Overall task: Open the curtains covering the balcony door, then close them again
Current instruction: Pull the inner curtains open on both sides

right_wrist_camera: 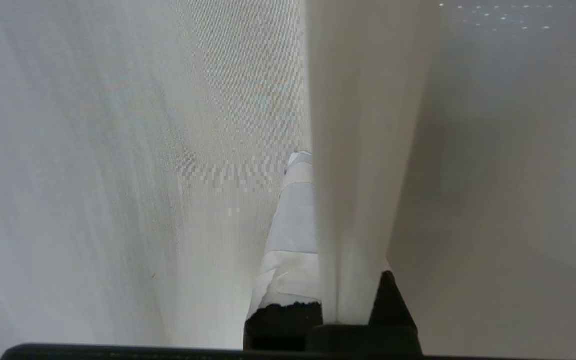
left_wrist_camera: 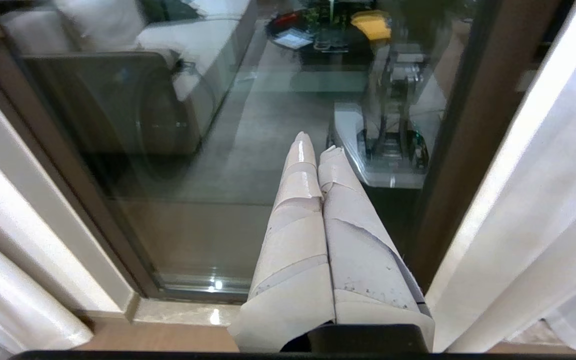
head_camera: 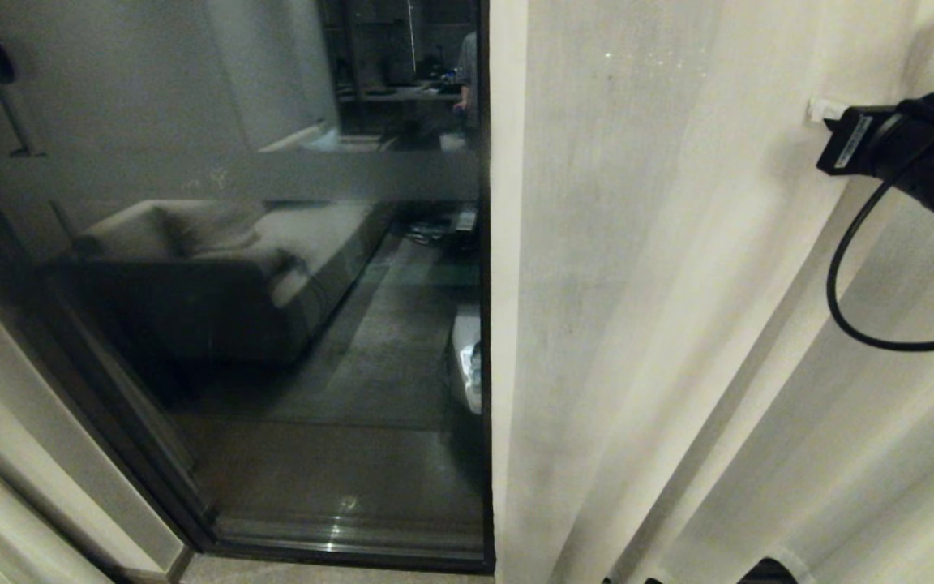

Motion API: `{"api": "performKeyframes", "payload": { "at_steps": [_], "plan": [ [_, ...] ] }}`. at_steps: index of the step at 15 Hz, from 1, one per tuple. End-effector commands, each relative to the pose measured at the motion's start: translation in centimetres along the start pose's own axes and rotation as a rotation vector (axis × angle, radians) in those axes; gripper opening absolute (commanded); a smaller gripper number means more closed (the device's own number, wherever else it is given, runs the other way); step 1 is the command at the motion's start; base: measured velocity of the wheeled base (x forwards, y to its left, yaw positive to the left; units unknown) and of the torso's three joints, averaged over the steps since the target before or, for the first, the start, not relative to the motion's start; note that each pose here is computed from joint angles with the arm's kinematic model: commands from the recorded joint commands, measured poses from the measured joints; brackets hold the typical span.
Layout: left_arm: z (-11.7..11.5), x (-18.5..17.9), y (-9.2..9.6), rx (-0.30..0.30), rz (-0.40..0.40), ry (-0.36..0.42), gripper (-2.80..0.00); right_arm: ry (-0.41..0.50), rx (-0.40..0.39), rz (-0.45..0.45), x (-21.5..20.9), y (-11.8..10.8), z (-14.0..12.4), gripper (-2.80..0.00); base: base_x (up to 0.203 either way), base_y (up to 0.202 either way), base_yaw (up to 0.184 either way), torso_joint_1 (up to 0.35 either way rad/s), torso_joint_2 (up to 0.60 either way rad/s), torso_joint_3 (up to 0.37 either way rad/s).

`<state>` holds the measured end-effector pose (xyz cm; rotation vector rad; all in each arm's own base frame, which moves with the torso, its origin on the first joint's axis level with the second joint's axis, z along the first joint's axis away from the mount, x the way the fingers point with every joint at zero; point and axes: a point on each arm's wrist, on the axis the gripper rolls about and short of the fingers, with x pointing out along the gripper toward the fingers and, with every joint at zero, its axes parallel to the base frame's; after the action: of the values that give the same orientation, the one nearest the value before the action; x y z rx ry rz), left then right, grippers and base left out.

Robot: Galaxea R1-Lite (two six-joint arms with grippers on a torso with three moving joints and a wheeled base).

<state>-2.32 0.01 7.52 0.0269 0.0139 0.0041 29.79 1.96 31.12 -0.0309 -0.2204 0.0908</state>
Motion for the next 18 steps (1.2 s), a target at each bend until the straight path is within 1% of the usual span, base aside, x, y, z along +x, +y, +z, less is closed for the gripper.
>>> {"api": "performKeyframes", "payload": {
  "at_steps": [1,5,11,18],
  "plan": [
    [0.0,0.0,0.0,-0.001,0.000,0.000,-2.80,0.000,-0.005,-0.016,0.1,-0.5,-0.1,-2.80,0.000,-0.189,0.002,0.001,0.01,0.004],
    [0.0,0.0,0.0,-0.001,0.000,0.000,-2.80,-0.003,-0.011,-0.047,0.0,-1.4,-0.1,-2.80,0.000,-0.189,0.001,0.004,0.00,0.002],
    [0.0,0.0,0.0,-0.001,0.000,0.000,-2.80,0.000,-0.026,-0.118,-0.2,-3.6,-0.1,-2.80,0.000,-0.188,0.000,0.002,0.00,0.003],
    [0.0,0.0,0.0,-0.001,0.000,0.000,-2.80,0.005,-0.035,-0.165,-0.5,-5.1,-0.2,-2.80,0.000,-0.189,-0.001,0.002,0.00,0.001]
  ]
}}
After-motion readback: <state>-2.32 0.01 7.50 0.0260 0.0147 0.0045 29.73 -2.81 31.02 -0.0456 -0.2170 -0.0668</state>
